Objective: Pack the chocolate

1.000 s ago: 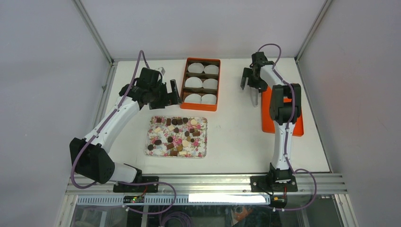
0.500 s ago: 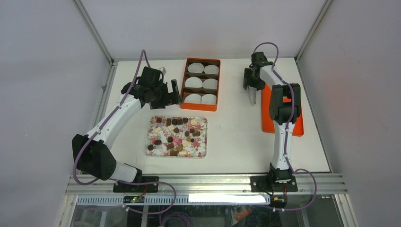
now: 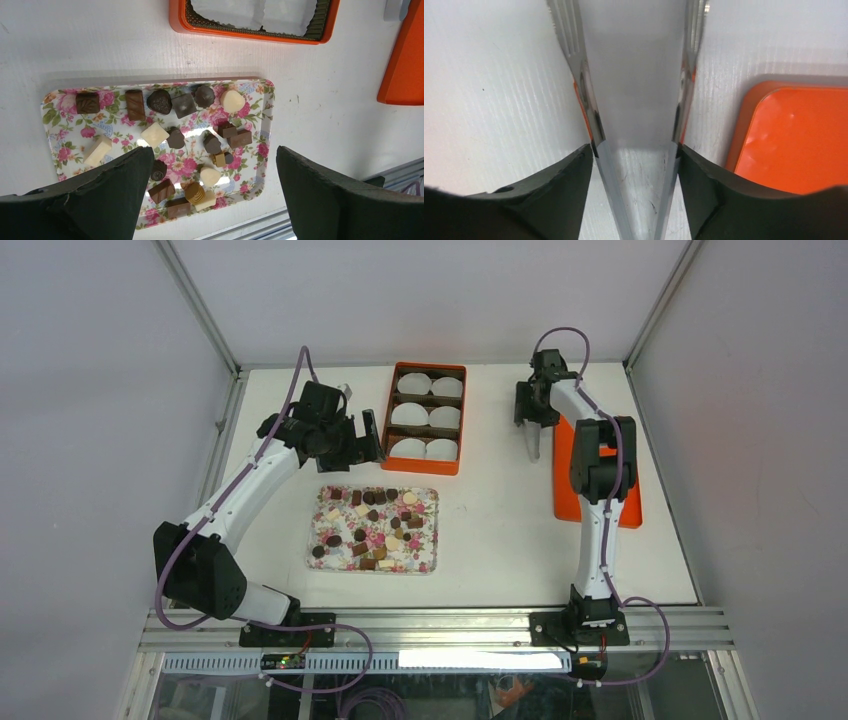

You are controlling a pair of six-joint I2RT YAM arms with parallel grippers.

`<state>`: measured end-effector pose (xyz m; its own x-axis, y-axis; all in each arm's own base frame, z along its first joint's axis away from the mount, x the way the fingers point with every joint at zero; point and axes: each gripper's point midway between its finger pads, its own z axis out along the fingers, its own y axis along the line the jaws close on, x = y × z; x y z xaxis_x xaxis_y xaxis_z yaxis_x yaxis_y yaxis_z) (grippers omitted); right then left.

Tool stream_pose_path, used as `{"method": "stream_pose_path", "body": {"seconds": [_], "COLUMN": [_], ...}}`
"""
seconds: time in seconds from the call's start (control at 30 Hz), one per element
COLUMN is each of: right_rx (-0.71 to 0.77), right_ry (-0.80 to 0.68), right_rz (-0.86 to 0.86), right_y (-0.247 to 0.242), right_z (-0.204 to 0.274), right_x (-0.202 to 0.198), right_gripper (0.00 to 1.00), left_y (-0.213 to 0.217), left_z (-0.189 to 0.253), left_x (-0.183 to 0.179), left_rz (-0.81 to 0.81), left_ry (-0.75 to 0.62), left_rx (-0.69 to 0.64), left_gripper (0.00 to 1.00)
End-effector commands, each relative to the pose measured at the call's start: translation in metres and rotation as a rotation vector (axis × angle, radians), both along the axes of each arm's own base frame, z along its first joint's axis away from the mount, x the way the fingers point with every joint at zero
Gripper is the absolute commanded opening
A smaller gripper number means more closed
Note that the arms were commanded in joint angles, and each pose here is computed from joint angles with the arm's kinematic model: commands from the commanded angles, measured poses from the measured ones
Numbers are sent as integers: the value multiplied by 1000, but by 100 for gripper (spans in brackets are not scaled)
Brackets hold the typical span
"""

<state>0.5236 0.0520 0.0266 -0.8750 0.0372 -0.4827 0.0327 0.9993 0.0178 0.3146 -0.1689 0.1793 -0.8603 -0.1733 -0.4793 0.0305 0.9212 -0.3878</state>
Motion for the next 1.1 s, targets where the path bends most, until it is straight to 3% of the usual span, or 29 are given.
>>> {"method": "stream_pose_path", "body": {"seconds": [0.0, 0.17, 0.27, 0.5, 0.77, 0.83, 0.97, 1.07], "right_rx": [53, 59, 66, 244, 342, 348, 498, 532], "right_ry": [3, 9, 3, -9, 66, 92, 193, 228], "right_rz": [-14, -27, -37, -11, 133, 193, 340, 395], "right_y": [5, 6, 6, 34, 90, 105, 146, 159], "right_z": [-15, -13, 0, 67, 139, 151, 170, 174], "right_x": [2, 0, -6, -52, -172, -203, -265, -290], "right_gripper": [60, 27, 1, 0, 0, 0, 0, 0], "left_y": [-9, -9, -9, -7, 9, 12, 15, 12], "left_z": [22, 23, 24, 25, 30, 29, 26, 29], "left_x": [0, 0, 1, 10, 21, 20, 18, 17], "left_rz": [-25, -25, -26, -2, 65, 75, 85, 68], "left_ry": [-51, -53, -56, -62, -110, -104, -80, -84], "left_rx": [-45, -49, -47, -27, 15, 0, -48, -84], "left_gripper": [99, 99, 99, 99, 99, 99, 99, 99]}}
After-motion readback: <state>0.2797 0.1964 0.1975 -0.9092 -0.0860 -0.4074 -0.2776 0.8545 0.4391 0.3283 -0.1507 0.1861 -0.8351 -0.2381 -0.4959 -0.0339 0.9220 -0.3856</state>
